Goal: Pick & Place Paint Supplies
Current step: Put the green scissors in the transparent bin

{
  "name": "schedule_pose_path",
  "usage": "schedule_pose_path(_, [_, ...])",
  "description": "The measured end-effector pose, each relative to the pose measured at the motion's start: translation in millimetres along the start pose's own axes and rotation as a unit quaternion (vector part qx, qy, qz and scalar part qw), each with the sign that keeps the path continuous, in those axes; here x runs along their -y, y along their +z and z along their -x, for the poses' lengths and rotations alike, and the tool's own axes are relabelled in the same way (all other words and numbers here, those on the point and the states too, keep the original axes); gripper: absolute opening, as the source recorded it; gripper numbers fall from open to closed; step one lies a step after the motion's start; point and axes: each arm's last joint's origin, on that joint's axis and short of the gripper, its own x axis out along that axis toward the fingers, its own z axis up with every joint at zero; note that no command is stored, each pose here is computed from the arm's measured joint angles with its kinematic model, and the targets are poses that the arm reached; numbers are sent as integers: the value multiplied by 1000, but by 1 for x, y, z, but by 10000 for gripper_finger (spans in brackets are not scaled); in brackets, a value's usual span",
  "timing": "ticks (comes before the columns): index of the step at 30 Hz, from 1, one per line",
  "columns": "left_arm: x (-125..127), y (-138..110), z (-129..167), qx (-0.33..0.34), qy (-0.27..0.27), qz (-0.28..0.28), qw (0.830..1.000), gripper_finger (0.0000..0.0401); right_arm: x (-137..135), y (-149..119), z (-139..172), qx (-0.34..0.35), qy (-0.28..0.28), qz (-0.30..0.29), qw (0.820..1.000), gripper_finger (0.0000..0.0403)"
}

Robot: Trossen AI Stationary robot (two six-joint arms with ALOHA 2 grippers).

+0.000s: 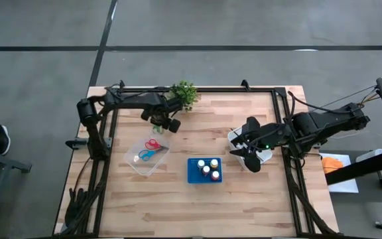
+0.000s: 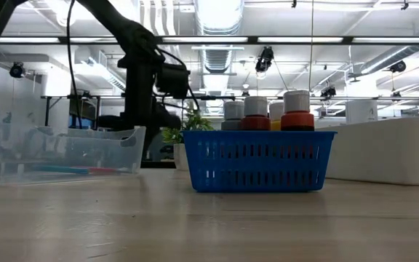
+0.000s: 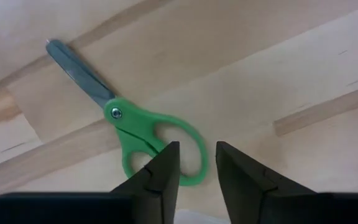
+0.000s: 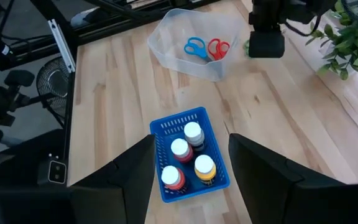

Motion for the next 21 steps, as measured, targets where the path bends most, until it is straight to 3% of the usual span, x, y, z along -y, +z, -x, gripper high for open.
schedule_pose_path(6, [-2,-4,-18,17,-15,0,1000,87,-1,0,0,-1,1,3,1000,201])
schedule_pose_path(21, [-4,-18,-34,5,-41,-12,999,85,-2,-1,0,-1,3,3,1000,201])
